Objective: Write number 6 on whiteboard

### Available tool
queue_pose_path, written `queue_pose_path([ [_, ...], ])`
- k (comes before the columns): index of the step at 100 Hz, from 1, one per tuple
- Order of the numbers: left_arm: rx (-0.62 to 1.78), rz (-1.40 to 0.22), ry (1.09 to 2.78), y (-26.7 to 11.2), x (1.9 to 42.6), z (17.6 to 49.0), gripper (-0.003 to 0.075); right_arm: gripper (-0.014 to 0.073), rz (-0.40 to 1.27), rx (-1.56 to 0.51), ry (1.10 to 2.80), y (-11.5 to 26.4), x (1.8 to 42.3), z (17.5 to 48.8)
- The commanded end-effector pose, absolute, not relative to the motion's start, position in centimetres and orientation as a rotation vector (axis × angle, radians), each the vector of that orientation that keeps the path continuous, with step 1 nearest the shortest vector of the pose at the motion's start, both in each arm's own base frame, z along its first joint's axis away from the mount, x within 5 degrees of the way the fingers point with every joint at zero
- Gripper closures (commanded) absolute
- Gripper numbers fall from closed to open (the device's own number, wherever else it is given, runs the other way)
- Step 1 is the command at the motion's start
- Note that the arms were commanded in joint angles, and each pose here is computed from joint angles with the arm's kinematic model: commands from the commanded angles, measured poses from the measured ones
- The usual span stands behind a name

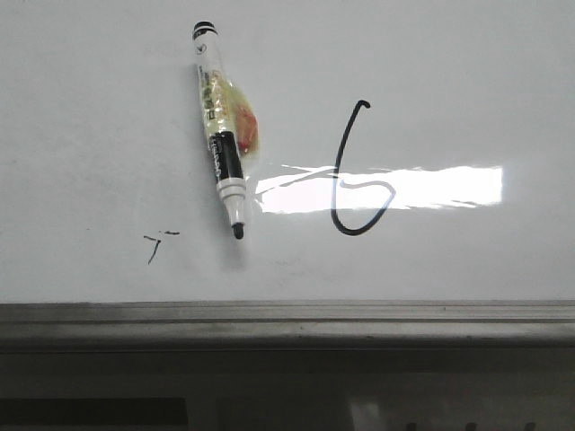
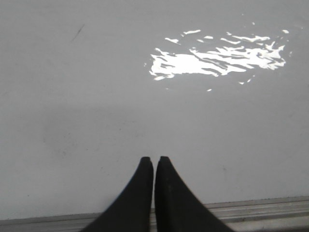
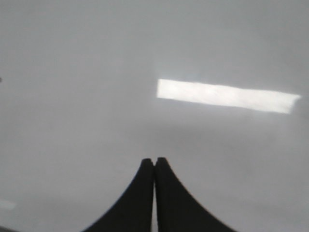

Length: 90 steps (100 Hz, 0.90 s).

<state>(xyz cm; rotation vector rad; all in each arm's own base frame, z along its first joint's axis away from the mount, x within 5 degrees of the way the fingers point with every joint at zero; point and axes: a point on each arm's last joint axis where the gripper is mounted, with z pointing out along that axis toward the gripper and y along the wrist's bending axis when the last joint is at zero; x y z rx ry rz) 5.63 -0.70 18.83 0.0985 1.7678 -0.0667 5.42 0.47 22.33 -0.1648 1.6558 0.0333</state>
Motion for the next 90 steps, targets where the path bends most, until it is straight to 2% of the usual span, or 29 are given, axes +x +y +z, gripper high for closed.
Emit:
queue_pose_path([
  [1,0.070,-0.068,1.720,-0.6,5.9,18.8,0.0741,0.0638,-0.016,-0.070,1.545,0.2,5.9,22.6],
  [25,0.070,-0.068,1.720,-0.6,5.9,18.8,0.0741,0.0638,-0.110,0.027,1.695,-0.6,6.1,19.0],
  [56,0.070,-0.068,1.720,-0.6,5.9,18.8,0.0741,0.0638,-0.131,0.056,1.782,-0.9,5.3,17.9],
  [90,0.070,-0.068,1.720,-0.6,5.9,18.8,0.0741,0.0638,-0.130,0.054,1.776,-0.8,5.3,18.0],
])
